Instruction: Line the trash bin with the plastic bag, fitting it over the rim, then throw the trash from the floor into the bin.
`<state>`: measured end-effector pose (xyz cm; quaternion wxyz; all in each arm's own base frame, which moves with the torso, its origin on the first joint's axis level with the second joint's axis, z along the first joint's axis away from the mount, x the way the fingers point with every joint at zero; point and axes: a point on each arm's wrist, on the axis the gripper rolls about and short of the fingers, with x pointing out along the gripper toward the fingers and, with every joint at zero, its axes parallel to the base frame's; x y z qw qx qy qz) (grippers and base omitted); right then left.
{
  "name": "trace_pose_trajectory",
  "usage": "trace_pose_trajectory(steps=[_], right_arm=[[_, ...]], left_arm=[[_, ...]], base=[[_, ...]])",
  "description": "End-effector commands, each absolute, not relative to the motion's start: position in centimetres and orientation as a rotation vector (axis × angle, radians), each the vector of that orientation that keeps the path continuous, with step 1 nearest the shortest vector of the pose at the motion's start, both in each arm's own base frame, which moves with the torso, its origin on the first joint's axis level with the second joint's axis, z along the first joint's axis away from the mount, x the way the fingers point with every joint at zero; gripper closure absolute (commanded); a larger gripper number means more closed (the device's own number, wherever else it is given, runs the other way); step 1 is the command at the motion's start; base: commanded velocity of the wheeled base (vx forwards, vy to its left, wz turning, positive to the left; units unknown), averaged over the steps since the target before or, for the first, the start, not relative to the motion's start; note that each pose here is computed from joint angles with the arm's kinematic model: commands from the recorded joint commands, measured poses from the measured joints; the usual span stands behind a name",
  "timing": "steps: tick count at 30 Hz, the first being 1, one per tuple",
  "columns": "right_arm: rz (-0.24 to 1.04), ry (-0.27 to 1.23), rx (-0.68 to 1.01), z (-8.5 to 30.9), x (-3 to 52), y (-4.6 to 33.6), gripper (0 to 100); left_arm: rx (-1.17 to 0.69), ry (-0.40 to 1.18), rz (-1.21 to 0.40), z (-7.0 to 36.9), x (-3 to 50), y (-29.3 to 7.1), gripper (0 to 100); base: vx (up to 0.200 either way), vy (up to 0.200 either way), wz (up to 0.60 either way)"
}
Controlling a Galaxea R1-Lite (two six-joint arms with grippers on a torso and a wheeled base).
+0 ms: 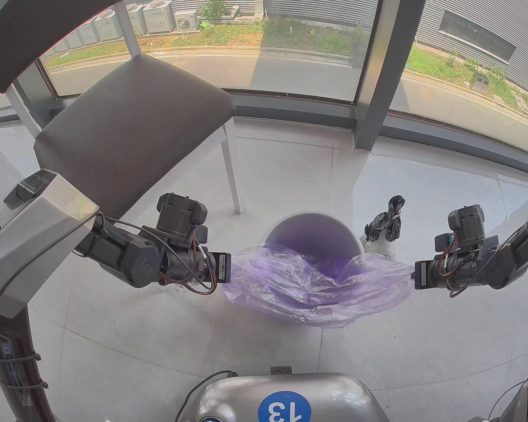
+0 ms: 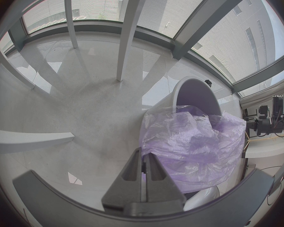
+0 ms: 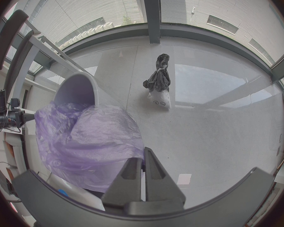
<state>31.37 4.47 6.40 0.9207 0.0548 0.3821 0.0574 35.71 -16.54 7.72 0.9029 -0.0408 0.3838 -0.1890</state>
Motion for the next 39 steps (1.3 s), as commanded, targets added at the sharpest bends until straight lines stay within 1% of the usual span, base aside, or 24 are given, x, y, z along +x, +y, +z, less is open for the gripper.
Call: trace_pose_trajectory(steps=[1, 6, 8, 9, 11, 14, 16, 17, 18, 21, 22, 23, 29, 30, 32, 33, 34, 36, 38, 39], right_arm=[[0.113, 0.849, 0.1, 2.5, 30.8, 4.3, 100], [0.116, 0.795, 0.107, 2.3, 31.1, 4.3, 100], [0.141, 0.787, 0.101, 2.5, 30.9, 4.5, 100], [0.146, 0.793, 0.095, 2.4, 30.6, 4.6, 0], [0.17, 0.81, 0.064, 2.1, 30.0, 4.5, 0], [0.204, 0.758, 0.05, 3.3, 29.2, 4.5, 0], [0.208, 0.75, 0.051, 3.5, 29.0, 4.4, 0], [0.232, 0.707, 0.03, 5.1, 28.0, 4.2, 0], [0.232, 0.707, 0.03, 5.1, 28.0, 4.2, 0], [0.246, 0.636, -0.011, 7.7, 27.0, 3.9, 0], [0.247, 0.633, -0.013, 7.8, 26.9, 3.9, 0], [0.253, 0.607, -0.025, 9.5, 26.2, 3.9, 0], [0.293, 0.564, -0.079, 13.4, 24.1, 4.2, 0], [0.301, 0.537, -0.098, 14.8, 23.6, 4.2, 0], [0.304, 0.53, -0.105, 15.3, 23.5, 4.2, 0], [0.333, 0.512, -0.119, 16.6, 23.4, 4.9, 0], [0.35, 0.506, -0.124, 17.0, 23.4, 5.3, 0], [0.411, 0.484, -0.144, 17.9, 23.7, 7.6, 0], [0.438, 0.479, -0.16, 17.9, 24.4, 9.8, 0], [0.437, 0.482, -0.16, 17.8, 24.5, 10.0, 0]], left_arm=[[-0.098, 0.761, -0.4, 7.7, 34.7, -16.3, 100], [-0.147, 0.703, -0.414, 8.9, 34.2, -16.6, 100], [-0.155, 0.692, -0.422, 9.2, 34.1, -16.7, 100], [-0.157, 0.687, -0.426, 9.3, 34.0, -16.9, 100], [-0.179, 0.679, -0.431, 9.3, 33.9, -17.1, 100], [-0.187, 0.678, -0.429, 8.9, 33.7, -17.0, 100], [-0.188, 0.677, -0.429, 8.8, 33.6, -16.9, 100], [-0.198, 0.655, -0.432, 8.4, 33.7, -16.7, 100], [-0.198, 0.655, -0.432, 8.4, 33.7, -16.7, 100], [-0.212, 0.645, -0.452, 7.8, 33.6, -16.5, 100], [-0.213, 0.639, -0.454, 7.6, 33.6, -16.5, 100], [-0.213, 0.637, -0.454, 7.5, 33.6, -16.5, 100], [-0.209, 0.644, -0.459, 6.5, 33.6, -16.8, 100], [-0.209, 0.64, -0.456, 6.3, 33.7, -16.9, 100], [-0.21, 0.637, -0.455, 6.3, 33.8, -16.8, 100], [-0.211, 0.632, -0.454, 6.4, 33.8, -16.8, 100], [-0.212, 0.633, -0.452, 6.4, 33.8, -16.7, 100], [-0.213, 0.63, -0.451, 6.4, 33.8, -16.6, 100], [-0.218, 0.627, -0.453, 6.6, 33.8, -16.7, 100], [-0.218, 0.626, -0.454, 6.6, 33.8, -16.7, 100]], base=[[0.0, 0.0, 0.0], [0.0, 0.0, 0.0], [0.0, 0.0, 0.0], [0.0, 0.0, 0.0], [0.0, 0.0, 0.0], [0.0, 0.0, 0.0], [0.0, 0.0, 0.0], [0.0, 0.0, 0.0], [0.0, 0.0, 0.0], [0.0, 0.0, 0.0], [0.0, 0.0, 0.0], [0.0, 0.0, 0.0], [0.0, 0.0, 0.0], [0.0, 0.0, 0.0], [0.0, 0.0, 0.0], [0.0, 0.0, 0.0], [0.0, 0.0, 0.0], [0.0, 0.0, 0.0], [0.0, 0.0, 0.0], [0.0, 0.0, 0.0]])
